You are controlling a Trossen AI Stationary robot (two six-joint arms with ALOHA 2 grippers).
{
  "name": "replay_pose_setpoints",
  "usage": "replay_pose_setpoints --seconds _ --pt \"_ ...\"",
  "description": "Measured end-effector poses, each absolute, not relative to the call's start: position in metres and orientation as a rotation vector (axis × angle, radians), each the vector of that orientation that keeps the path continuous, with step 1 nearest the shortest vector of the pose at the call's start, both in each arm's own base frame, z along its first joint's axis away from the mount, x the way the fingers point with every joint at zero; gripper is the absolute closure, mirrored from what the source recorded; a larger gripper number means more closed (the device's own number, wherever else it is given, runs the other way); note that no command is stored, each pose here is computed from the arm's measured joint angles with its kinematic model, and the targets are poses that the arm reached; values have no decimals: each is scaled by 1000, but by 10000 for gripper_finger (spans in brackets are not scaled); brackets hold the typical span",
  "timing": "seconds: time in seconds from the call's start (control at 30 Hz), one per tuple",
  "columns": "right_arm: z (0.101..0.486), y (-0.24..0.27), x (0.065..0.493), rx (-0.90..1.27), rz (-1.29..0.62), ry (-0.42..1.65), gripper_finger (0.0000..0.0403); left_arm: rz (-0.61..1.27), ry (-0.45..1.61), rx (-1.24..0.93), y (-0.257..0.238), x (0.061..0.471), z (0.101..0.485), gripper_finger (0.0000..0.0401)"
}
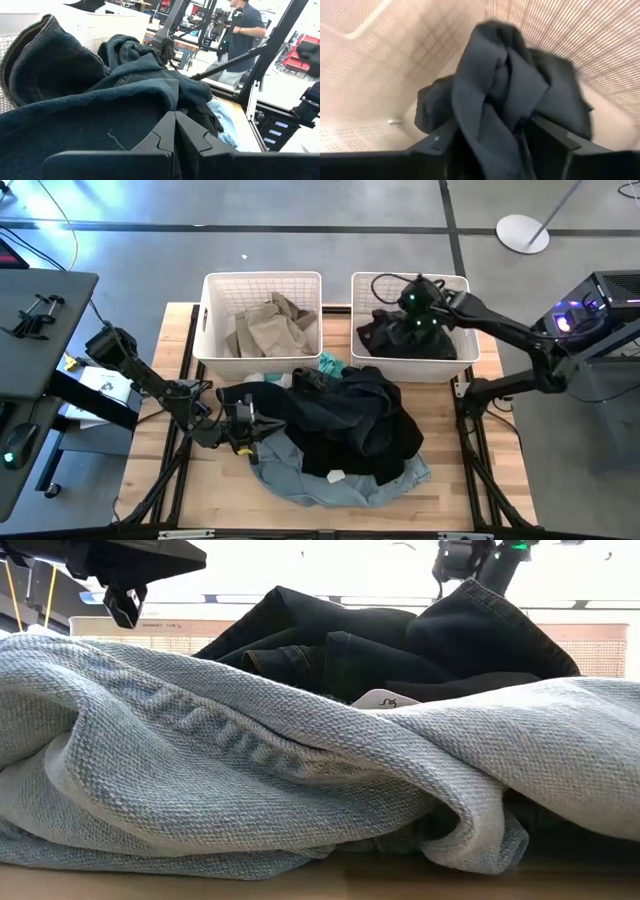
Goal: Sort clothes
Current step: Put the black shorts into the right white laundry bin, then put the dark blue pants into the right white laundry bin
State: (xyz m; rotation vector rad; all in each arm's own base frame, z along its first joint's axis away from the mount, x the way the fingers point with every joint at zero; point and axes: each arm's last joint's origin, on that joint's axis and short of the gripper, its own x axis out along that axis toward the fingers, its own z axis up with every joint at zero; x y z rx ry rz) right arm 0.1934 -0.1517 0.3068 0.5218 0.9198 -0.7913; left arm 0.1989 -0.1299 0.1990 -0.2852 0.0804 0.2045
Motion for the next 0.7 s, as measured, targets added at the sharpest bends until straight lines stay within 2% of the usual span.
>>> replay_pose_setpoints --seconds 0.1,0.27,0.4,0.53,0.7 --pt "338 -151 194 462 -804 850 196 205 81 -285 -130 199 199 401" --pt "406 -129 188 347 -809 640 194 204 81 -287 -130 199 199 401" --pt "439 -81 187 248 -617 532 198 198 79 -325 -130 199 199 401" --pt "430 -18 192 172 -362 547 203 170 86 -327 -133 197 199 401" --pt "384 70 204 42 -146 533 204 151 88 -329 -137 195 199 401"
